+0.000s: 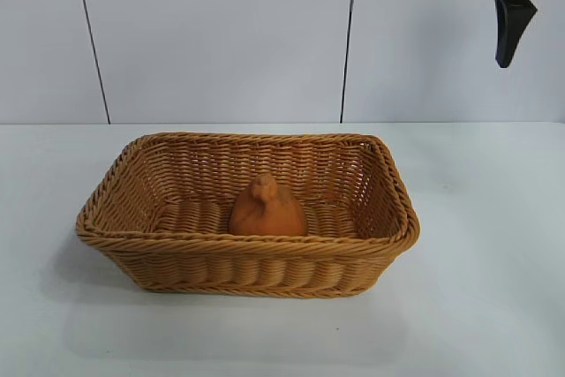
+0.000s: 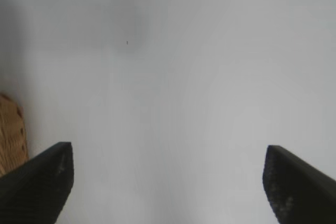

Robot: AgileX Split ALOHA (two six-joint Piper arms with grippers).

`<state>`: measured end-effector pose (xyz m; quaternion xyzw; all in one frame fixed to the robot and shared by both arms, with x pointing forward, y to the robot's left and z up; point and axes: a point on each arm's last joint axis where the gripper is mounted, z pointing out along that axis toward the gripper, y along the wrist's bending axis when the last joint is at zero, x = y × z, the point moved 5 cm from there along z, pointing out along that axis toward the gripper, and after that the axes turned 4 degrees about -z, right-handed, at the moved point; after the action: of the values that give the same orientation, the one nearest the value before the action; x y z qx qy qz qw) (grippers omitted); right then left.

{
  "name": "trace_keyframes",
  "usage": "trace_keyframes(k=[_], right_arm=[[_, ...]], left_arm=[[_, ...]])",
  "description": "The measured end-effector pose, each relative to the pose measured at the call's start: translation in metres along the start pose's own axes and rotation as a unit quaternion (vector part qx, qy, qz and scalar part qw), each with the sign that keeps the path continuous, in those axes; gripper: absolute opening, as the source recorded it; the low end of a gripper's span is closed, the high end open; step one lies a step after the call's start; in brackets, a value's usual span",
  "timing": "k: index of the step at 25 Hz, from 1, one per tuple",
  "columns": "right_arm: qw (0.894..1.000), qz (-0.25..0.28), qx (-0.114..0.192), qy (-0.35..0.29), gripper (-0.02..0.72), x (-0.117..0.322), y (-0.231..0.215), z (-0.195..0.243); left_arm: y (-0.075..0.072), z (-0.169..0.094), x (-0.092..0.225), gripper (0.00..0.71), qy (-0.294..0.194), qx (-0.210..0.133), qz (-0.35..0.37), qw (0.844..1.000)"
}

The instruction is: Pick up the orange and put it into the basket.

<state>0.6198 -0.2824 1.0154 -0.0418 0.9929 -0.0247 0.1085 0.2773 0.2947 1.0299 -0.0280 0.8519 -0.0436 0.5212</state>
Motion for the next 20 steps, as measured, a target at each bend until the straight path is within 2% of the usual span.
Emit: trace_keyframes(k=[13,16,20], right_arm=[[0.999,-0.001,-0.006,0.039,0.675,0.171,0.005,-0.027],[1.000,-0.001,-0.006,0.009,0.675,0.204,0.006,-0.026],[0.998,0.001,-0.004,-0.069,0.675,0.236,0.007,-0.025]], left_arm=[[0.000,0.000,0.000,0.617,0.000,0.000,0.000,1.000],[0.000,0.000,0.000,0.617,0.000,0.000,0.000,1.000],[0.000,0.000,0.000,0.617,0.000,0.000,0.000,1.000]])
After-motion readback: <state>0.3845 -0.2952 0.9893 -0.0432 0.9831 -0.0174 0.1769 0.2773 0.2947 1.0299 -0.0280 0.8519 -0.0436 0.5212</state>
